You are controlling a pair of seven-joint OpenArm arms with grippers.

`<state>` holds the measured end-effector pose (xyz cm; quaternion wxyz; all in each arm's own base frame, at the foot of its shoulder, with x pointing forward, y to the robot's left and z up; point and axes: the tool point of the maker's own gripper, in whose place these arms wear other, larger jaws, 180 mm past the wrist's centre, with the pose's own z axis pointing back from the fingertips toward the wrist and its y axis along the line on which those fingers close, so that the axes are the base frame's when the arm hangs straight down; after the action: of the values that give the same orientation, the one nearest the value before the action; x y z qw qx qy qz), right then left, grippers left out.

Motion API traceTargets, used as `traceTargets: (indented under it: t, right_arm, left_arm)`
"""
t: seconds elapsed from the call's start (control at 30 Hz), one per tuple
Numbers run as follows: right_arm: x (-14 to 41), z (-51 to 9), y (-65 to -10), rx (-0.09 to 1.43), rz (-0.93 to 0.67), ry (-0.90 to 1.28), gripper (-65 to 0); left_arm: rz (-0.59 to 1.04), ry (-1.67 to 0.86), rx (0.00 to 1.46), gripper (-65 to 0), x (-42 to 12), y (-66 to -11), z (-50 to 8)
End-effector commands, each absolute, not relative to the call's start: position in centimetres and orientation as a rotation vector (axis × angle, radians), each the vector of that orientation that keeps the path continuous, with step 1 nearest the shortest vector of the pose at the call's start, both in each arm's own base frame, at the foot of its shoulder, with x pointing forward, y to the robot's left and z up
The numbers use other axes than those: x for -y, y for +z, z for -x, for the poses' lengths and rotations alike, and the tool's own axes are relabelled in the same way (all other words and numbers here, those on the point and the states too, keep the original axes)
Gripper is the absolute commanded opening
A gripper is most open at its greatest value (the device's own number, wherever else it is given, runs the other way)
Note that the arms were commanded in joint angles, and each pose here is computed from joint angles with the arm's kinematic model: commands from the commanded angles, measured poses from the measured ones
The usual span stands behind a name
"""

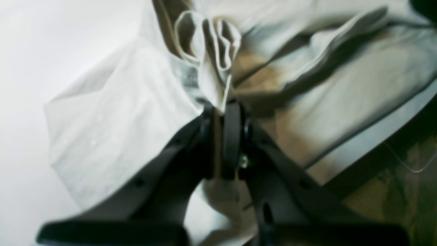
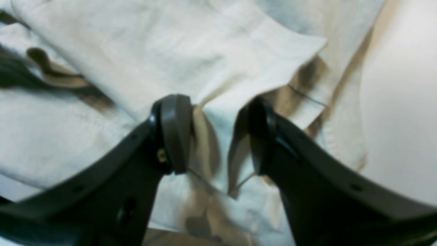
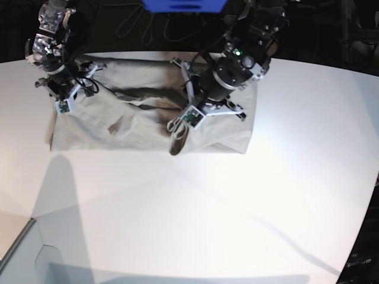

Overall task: Layout the t-shirt on the table in an organized manner, then fold the t-shirt properly
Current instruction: 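Lift the strip end with the left gripper and fold it toward the middle, then release the folded end and raise the left gripper away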

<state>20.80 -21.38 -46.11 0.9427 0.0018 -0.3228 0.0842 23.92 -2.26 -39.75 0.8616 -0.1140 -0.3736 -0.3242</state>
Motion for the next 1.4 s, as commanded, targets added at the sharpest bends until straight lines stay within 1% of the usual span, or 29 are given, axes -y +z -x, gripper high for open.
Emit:
traceTargets:
  t: [0.0, 0.17, 0.53, 0.57, 0.6, 0.63, 0.7, 0.77, 0.87, 0.93, 0.97, 1.03, 1.1, 1.17, 1.33, 1.37]
  right_arm:
    - [21.4, -21.5, -45.2, 0.696, -0.006, 0.188, -37.3]
    - [21.4, -21.5, -45.2, 0.696, -0.006, 0.188, -37.3]
    - [21.4, -21.4, -45.2, 0.695, -0.006, 0.189, -37.3]
    - [21.4, -21.4, -45.2, 0.695, -0.006, 0.189, -37.3]
    - [21.4, -21.4, -45.2, 0.695, -0.006, 0.189, -37.3]
    - [21.4, -21.4, -45.2, 0.695, -0.006, 0.189, -37.3]
    - [21.4, -21.4, -45.2, 0.695, -0.006, 0.189, -37.3]
    - [21.4, -21.4, -45.2, 0.695, -0.006, 0.189, -37.3]
    - [21.4, -21.5, -45.2, 0.696, -0.007, 0.190, -37.3]
    - [21.4, -21.4, -45.2, 0.695, -0.006, 0.189, -37.3]
    - [21.4, -21.4, -45.2, 0.695, -0.006, 0.189, -37.3]
    - [21.4, -21.6, -45.1, 0.699, -0.005, 0.189, -37.3]
    - [21.5, -21.8, -44.8, 0.707, -0.002, 0.191, -37.3]
    - [21.7, -22.3, -43.8, 0.732, 0.017, 0.200, -37.3]
    - [22.2, -23.7, -40.5, 0.814, 0.074, 0.229, -37.3]
    - [22.5, -23.8, -40.2, 0.822, 0.085, 0.226, -37.3]
  left_arm:
    - [0.264, -0.678, 0.840, -65.0, 3.2, -38.2, -24.6]
    - [0.301, -0.761, 0.844, -65.0, 5.8, -38.1, -24.2]
    - [0.298, -0.773, 0.778, -64.9, 6.2, -40.3, -24.2]
    - [0.298, -0.773, 0.776, -64.6, 6.2, -40.4, -24.2]
    - [0.298, -0.773, 0.776, -62.9, 6.2, -40.4, -24.2]
    - [0.297, -0.772, 0.780, -60.6, 6.2, -40.3, -24.3]
    - [0.302, -0.770, 0.787, -51.2, 6.3, -40.1, -24.4]
    - [0.308, -0.767, 0.794, -40.3, 6.4, -39.9, -24.3]
    - [0.319, -0.760, 0.801, -21.0, 6.9, -39.6, -24.4]
    - [0.324, -0.756, 0.842, -14.6, 7.1, -38.2, -24.8]
    - [0.328, -0.754, 0.869, -14.2, 7.2, -37.2, -25.0]
    - [0.325, -0.749, 0.921, -16.0, 7.1, -35.3, -25.5]
    - [0.321, -0.743, 0.951, -20.9, 6.9, -34.3, -25.9]
    - [0.313, -0.747, 0.942, -28.0, 6.6, -34.6, -25.9]
    - [0.308, -0.761, 0.849, -48.6, 6.5, -37.8, -24.8]
    - [0.305, -0.757, 0.839, -51.5, 6.4, -38.1, -24.7]
